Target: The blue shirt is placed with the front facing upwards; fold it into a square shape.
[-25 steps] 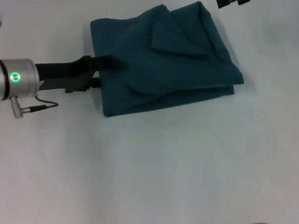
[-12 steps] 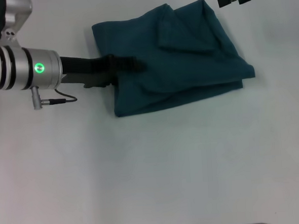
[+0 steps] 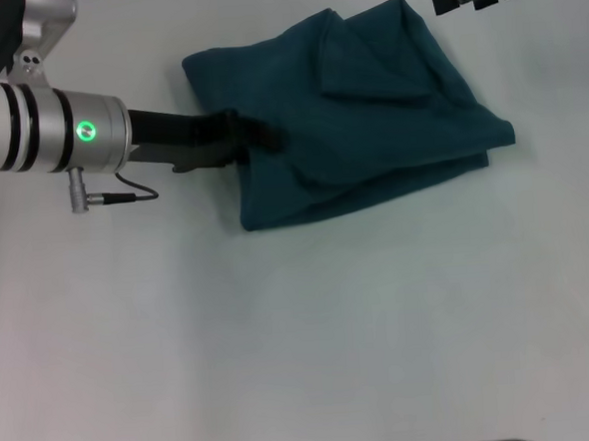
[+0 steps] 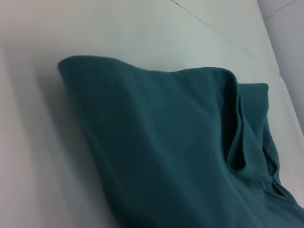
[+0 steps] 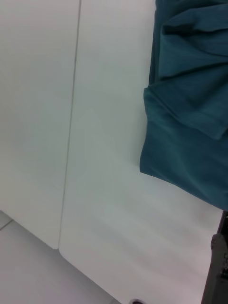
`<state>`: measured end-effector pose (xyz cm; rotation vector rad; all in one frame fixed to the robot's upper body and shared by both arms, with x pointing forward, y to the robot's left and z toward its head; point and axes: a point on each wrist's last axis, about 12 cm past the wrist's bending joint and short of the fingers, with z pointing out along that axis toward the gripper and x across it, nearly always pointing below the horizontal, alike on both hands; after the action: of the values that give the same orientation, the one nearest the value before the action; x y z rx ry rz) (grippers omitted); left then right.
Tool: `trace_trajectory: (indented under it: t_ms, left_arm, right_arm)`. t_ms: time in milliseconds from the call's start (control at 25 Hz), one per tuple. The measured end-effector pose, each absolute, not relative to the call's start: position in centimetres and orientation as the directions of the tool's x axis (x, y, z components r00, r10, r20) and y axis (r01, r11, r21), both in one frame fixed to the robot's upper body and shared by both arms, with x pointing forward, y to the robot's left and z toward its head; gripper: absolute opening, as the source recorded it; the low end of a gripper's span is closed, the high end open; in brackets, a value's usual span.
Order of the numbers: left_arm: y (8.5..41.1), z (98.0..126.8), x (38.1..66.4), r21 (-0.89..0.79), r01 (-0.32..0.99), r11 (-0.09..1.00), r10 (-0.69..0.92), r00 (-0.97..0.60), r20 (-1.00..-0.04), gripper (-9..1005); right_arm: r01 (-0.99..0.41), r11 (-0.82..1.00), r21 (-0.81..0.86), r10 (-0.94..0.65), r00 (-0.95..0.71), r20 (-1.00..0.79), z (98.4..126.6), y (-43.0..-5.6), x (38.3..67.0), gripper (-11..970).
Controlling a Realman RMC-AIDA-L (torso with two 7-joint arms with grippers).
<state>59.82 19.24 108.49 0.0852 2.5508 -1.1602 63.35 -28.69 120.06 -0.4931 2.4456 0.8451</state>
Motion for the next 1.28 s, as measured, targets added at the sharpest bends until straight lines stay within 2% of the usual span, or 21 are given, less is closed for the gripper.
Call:
trace_trajectory:
  t_ms: [200, 360, 440, 560, 720, 920, 1120, 1280]
  left_arm:
    - [19.0, 108.6, 59.9, -0.722, 0.197, 0.664, -0.078, -0.941, -0.329, 450]
    - [18.8, 108.7, 59.8, -0.728, 0.207, 0.653, -0.067, -0.942, -0.328, 317]
    - [18.8, 108.8, 59.5, -0.734, 0.227, 0.64, -0.044, -0.943, -0.33, 250]
    - [19.0, 109.1, 58.6, -0.744, 0.293, 0.601, 0.045, -0.941, -0.334, 81]
    - [20.4, 109.2, 57.5, -0.762, 0.31, 0.568, 0.108, -0.946, -0.304, 82]
    - [23.8, 109.0, 56.4, -0.766, 0.266, 0.586, 0.106, -0.962, -0.253, 82]
    - [27.1, 109.6, 56.8, -0.734, 0.238, 0.636, 0.068, -0.965, -0.254, 82]
    - [28.2, 110.3, 57.4, -0.718, 0.235, 0.655, 0.049, -0.962, -0.27, 83]
  right_arm:
    - [-0.479, 0.742, 0.469, -0.164, -0.808, -0.565, 120.1, -28.8, 63.4, 824]
    - [-0.478, 0.743, 0.469, -0.163, -0.809, -0.565, 120.1, -28.9, 63.3, 824]
    - [-0.477, 0.743, 0.47, -0.162, -0.809, -0.565, 120.1, -28.9, 63.3, 823]
    - [-0.474, 0.744, 0.47, -0.161, -0.811, -0.563, 120.0, -29.0, 63.3, 823]
    - [-0.469, 0.746, 0.472, -0.157, -0.814, -0.559, 119.9, -29.2, 63.2, 822]
    - [-0.463, 0.75, 0.472, -0.153, -0.816, -0.557, 119.6, -29.4, 63.1, 822]
    - [-0.463, 0.752, 0.469, -0.152, -0.815, -0.56, 119.6, -29.4, 63.1, 823]
    - [-0.469, 0.749, 0.469, -0.161, -0.814, -0.558, 119.7, -29.2, 63.2, 823]
